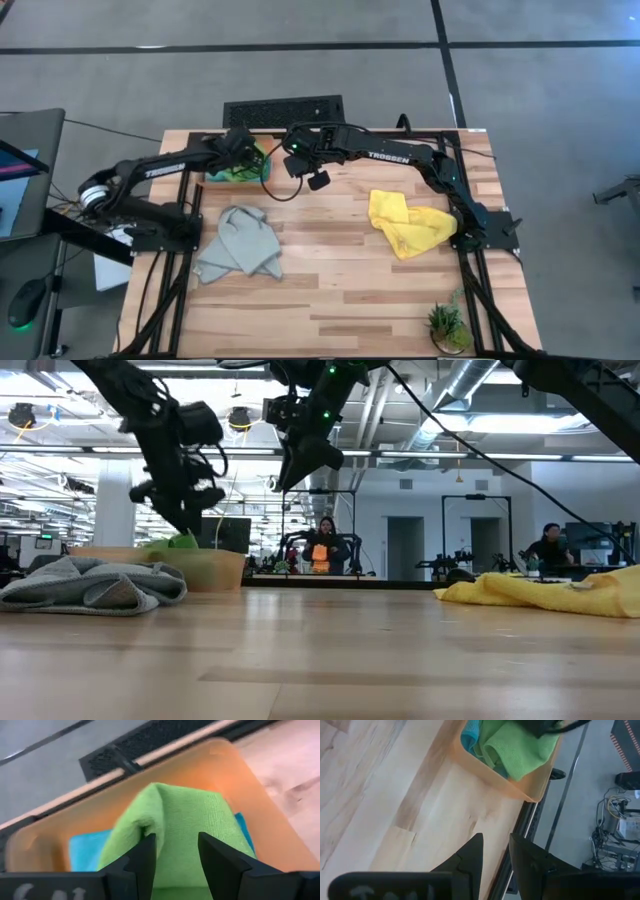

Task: Fold microfiber towels
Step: Put the green microfiber cloth into the orange bin

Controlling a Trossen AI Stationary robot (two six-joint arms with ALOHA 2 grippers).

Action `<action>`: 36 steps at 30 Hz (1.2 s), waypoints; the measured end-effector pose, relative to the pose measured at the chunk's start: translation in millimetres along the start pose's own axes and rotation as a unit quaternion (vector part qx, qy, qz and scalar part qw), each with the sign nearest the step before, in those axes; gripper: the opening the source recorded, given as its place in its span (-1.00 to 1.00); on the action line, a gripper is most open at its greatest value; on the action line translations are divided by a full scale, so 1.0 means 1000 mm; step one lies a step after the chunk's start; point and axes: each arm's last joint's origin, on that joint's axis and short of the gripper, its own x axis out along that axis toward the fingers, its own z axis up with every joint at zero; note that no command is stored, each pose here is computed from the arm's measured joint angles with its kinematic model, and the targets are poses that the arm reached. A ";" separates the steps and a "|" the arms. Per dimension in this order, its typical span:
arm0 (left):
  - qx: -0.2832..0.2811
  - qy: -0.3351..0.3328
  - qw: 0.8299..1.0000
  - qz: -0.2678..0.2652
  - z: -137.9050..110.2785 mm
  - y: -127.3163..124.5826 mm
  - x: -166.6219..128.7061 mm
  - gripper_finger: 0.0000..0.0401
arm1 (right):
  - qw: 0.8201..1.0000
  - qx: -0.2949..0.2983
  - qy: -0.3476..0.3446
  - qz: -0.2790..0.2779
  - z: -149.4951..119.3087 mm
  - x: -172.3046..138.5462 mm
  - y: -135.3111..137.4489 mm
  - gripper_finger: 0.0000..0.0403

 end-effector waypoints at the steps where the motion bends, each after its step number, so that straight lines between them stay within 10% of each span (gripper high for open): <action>1: 0.007 0.008 1.000 -0.008 -0.001 -0.003 0.004 -0.30 | 1.000 0.000 0.000 0.000 0.000 0.000 0.000 -0.42; 14: 0.047 0.001 0.996 -0.081 0.002 -0.018 0.021 -0.30 | 1.000 0.002 0.003 0.000 -0.002 0.000 -0.001 -0.42; 25: 0.033 0.024 0.997 0.070 -0.001 0.006 0.030 -0.30 | 1.000 0.006 0.005 0.001 -0.004 0.001 -0.002 -0.42; 36: 0.026 0.057 0.993 0.102 -0.013 0.024 0.040 -0.31 | 1.000 0.007 0.007 0.004 -0.004 0.001 -0.002 -0.42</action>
